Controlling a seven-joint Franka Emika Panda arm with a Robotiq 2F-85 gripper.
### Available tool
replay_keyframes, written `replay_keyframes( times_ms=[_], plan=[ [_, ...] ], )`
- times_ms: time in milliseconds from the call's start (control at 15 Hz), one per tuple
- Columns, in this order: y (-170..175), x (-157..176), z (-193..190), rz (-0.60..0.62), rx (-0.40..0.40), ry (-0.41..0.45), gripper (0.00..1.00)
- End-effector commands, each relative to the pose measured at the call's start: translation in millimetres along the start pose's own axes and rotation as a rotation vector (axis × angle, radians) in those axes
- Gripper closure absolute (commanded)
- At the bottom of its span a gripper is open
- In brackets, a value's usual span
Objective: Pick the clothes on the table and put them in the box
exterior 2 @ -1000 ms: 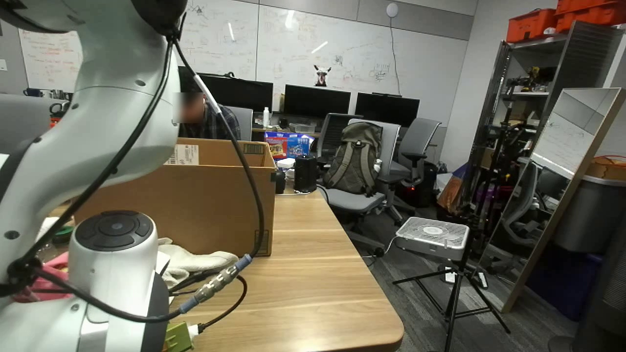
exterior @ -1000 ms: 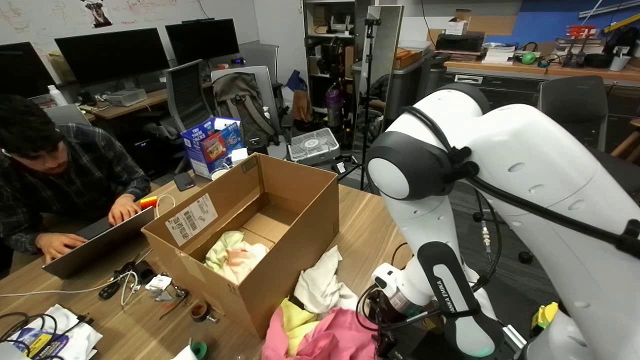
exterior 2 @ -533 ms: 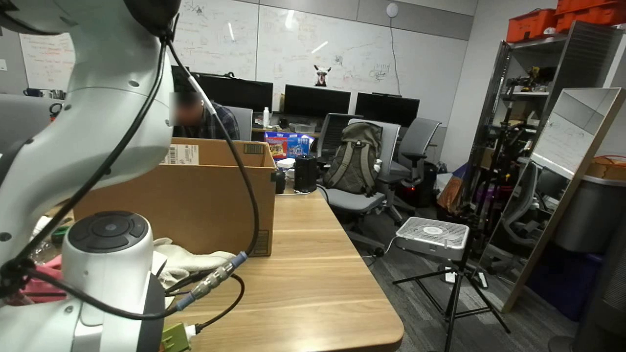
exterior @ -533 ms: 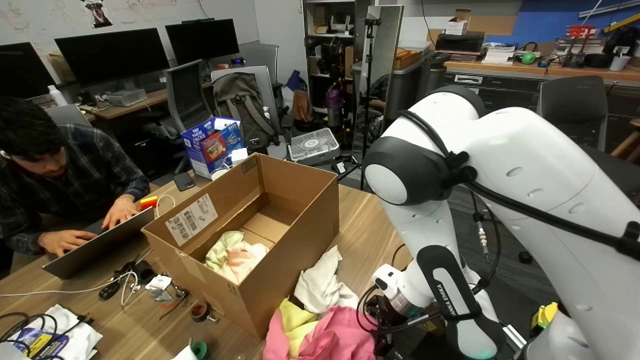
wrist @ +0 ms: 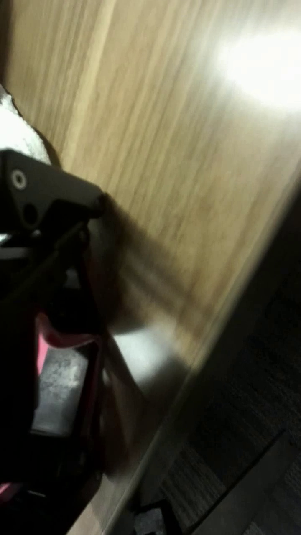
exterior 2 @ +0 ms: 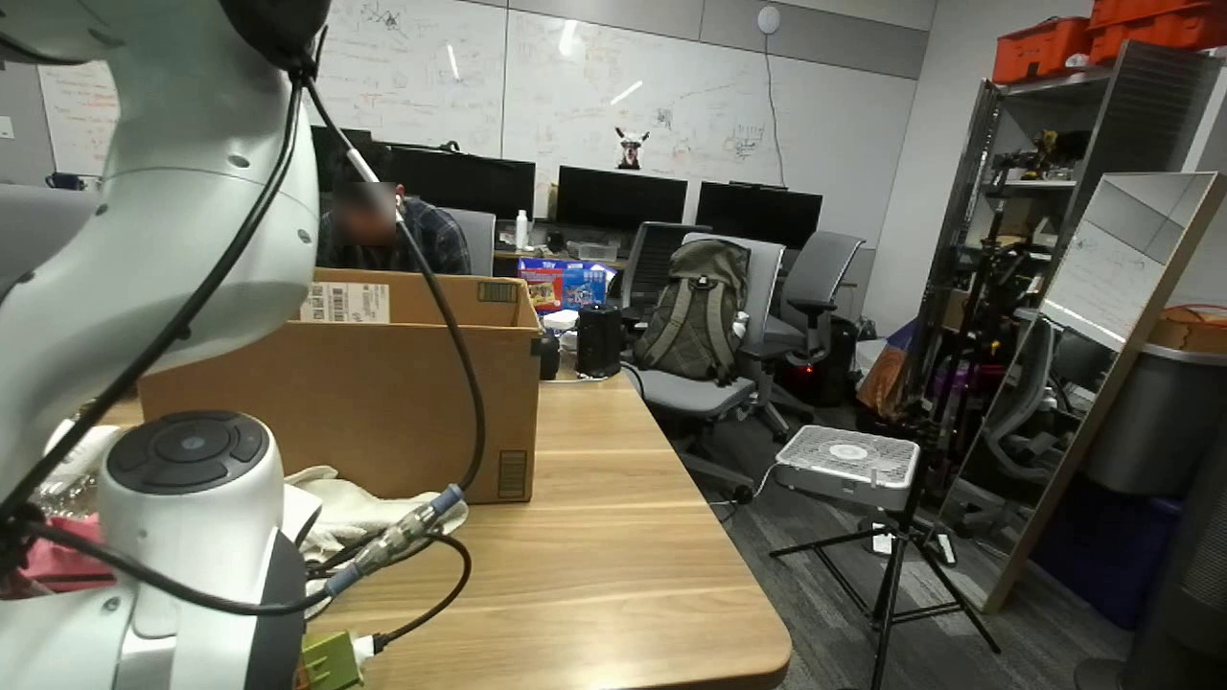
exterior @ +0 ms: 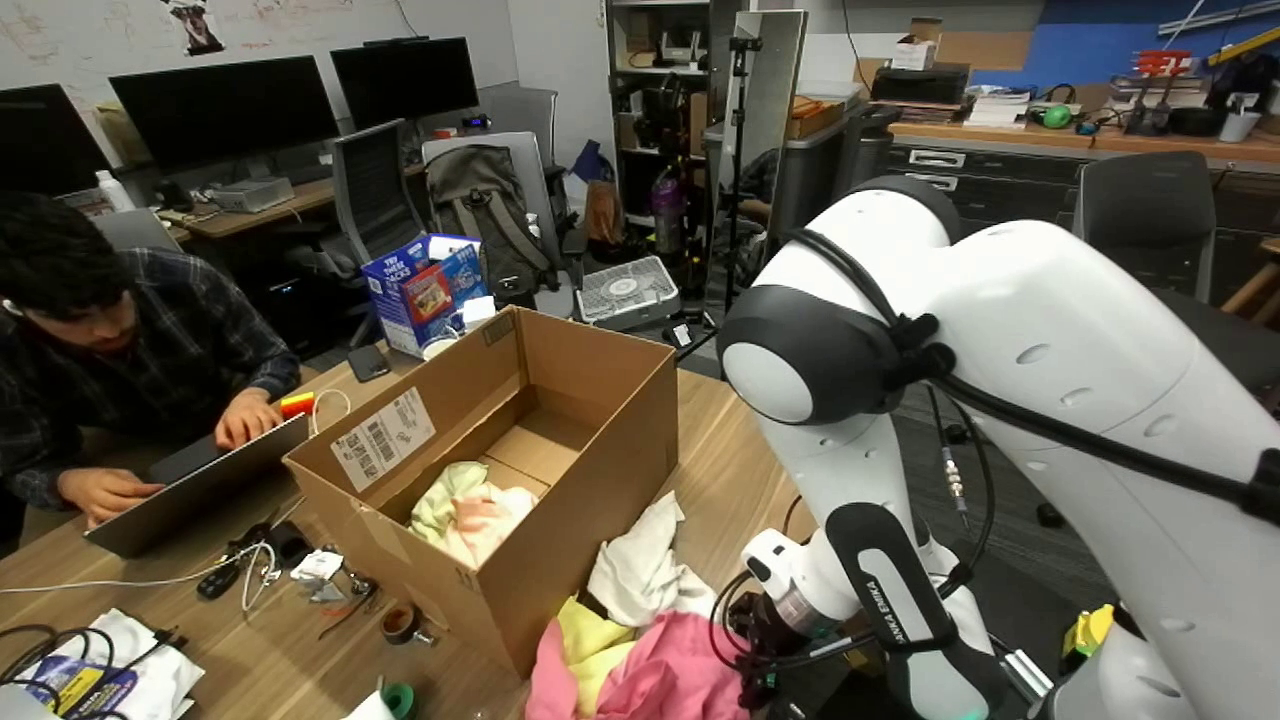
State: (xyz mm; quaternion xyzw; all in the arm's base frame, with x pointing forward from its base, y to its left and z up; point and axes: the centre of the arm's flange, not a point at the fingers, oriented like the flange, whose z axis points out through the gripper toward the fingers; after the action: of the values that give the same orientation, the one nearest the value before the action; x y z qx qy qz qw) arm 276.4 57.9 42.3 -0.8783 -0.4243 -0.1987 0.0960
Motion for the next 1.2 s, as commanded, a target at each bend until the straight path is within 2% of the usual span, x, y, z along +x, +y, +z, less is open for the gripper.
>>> replay_keyframes(
  times_ms=[0,333,533,800,1133],
  plan=[
    [-33,14,-20,0.065,-0.011,0.004,1.00],
    [-36,72,-40,0.200,-0.021,0.093,1.00],
    [-29,110,-58,0.320,-0.015,0.184,1.00],
    [-9,158,-92,0.487,-0.016,0.327,1.00],
    [15,208,-153,0.666,-0.018,0.486,1.00]
  ],
)
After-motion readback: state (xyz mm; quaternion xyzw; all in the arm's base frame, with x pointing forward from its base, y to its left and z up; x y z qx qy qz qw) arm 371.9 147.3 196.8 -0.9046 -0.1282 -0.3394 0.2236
